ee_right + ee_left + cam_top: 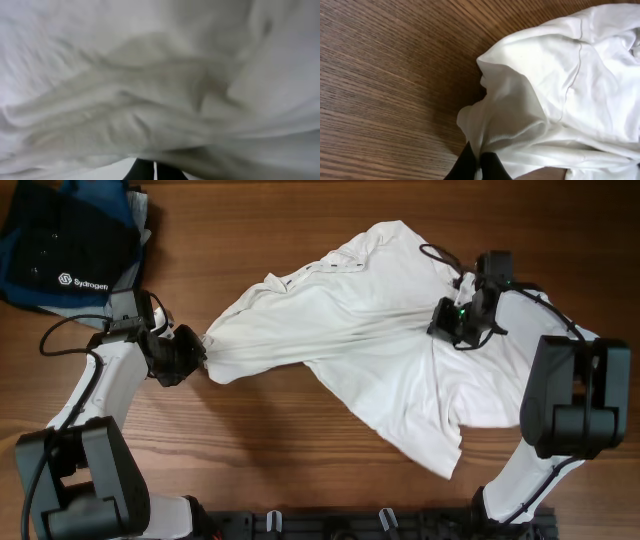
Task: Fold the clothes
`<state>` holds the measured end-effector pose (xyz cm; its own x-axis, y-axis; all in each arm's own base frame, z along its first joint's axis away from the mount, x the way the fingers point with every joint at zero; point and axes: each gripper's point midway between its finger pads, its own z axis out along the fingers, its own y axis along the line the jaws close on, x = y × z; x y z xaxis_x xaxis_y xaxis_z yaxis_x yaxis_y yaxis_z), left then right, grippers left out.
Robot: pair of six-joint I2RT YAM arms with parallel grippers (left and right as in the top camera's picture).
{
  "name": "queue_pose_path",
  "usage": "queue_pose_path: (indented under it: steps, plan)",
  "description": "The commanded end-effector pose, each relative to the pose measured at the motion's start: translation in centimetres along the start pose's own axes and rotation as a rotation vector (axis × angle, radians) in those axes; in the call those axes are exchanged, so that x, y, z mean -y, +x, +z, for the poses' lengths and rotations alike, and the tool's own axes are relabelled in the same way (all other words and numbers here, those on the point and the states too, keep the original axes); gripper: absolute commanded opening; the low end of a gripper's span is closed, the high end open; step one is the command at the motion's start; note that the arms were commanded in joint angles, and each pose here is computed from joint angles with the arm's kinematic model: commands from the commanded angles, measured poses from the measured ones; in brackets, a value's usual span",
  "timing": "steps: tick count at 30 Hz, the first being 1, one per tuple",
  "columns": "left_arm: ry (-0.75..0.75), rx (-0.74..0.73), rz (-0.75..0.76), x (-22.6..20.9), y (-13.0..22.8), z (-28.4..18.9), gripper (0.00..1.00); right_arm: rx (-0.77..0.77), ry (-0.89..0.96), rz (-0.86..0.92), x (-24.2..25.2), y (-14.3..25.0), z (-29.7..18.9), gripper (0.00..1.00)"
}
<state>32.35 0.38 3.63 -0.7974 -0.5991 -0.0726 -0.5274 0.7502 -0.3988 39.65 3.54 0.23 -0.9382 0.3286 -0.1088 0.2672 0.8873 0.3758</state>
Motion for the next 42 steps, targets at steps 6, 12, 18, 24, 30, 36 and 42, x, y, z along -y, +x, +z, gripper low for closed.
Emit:
queue_pose_path:
  steps: [6,12,18,24,30,36,42]
  plan:
    - [0.028,0.020,0.031,0.9,-0.5,-0.8,0.04,0.231,0.043,-0.246,-4.6,-8.3,-4.6,0.04]
    - [0.027,0.021,0.030,0.8,-0.5,-0.8,0.04,0.096,0.026,-0.166,-7.7,-5.2,-5.6,0.04]
    - [0.025,0.023,0.047,0.8,-0.5,-0.8,0.04,-0.124,0.092,-0.143,-7.5,1.7,-7.4,0.04]
    - [0.022,0.017,0.055,0.7,-0.4,-0.8,0.04,-0.091,0.084,-0.131,-8.6,4.2,-13.3,0.04]
    - [0.022,0.016,0.055,0.7,-0.4,-0.8,0.04,-0.102,0.083,-0.159,-8.6,8.4,-17.4,0.04]
    - [0.023,0.012,0.054,0.7,-0.3,-0.8,0.04,-0.226,0.123,-0.162,-7.1,14.0,-15.5,0.04]
    - [0.016,-0.001,0.068,0.6,0.1,-0.7,0.04,-0.298,0.161,-0.120,-4.6,18.1,-12.8,0.04]
